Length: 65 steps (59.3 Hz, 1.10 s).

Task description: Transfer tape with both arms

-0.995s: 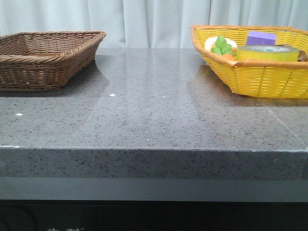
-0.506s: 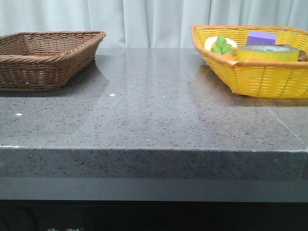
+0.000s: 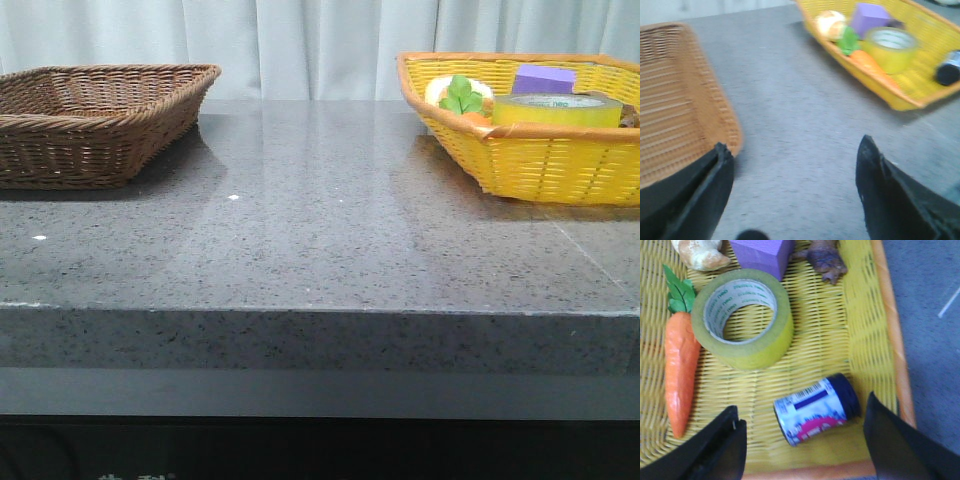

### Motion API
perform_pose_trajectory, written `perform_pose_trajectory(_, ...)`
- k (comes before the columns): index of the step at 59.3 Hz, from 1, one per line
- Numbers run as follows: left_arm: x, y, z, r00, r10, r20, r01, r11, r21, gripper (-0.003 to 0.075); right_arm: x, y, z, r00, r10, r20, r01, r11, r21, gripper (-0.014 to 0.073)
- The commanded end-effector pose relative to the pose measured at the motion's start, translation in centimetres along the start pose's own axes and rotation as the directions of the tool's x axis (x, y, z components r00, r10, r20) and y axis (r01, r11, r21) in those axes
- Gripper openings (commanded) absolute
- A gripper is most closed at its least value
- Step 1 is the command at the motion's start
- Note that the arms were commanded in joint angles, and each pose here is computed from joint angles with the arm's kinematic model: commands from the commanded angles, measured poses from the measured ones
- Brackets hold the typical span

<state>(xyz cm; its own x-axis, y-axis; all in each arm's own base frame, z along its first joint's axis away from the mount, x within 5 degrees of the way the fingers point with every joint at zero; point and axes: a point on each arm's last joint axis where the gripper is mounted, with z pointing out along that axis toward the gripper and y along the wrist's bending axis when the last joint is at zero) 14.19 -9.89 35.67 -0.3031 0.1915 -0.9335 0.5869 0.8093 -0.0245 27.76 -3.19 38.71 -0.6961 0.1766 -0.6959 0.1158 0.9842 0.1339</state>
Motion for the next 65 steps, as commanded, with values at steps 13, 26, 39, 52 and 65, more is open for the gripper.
perform_pose_trajectory(13, -1.7, -2.8, -0.7, 0.993, 0.040, 0.114, -0.056, 0.988, 0.146, 0.0512, -5.0, 1.0, 3.5, 0.998, -0.028, -0.064, 0.023, 0.997, -0.070, 0.0521)
perform_pose_trajectory(26, -1.7, -2.9, -0.7, 0.993, 0.041, 0.115, -0.059, 0.987, 0.153, 0.0512, -6.8, 2.5, 8.0, 0.989, -0.091, -0.117, 0.082, 0.993, -0.079, 0.0521)
perform_pose_trajectory(39, -1.7, -2.9, -0.7, 0.993, 0.042, 0.113, -0.059, 0.987, 0.153, 0.0512, -7.9, 2.1, 12.1, 0.979, -0.127, -0.162, 0.124, 0.992, -0.031, 0.0521)
perform_pose_trajectory(52, -1.7, -2.9, -0.7, 0.993, 0.042, 0.113, -0.059, 0.987, 0.153, 0.0512, -7.3, 1.9, 15.9, 0.968, -0.115, -0.225, 0.108, 0.993, -0.043, 0.0510)
perform_pose_trajectory(65, -1.7, -2.9, -0.7, 0.993, 0.042, 0.113, -0.059, 0.987, 0.153, 0.0512, -6.8, 1.8, 16.7, 0.958, -0.115, -0.262, 0.107, 0.993, -0.044, 0.0278)
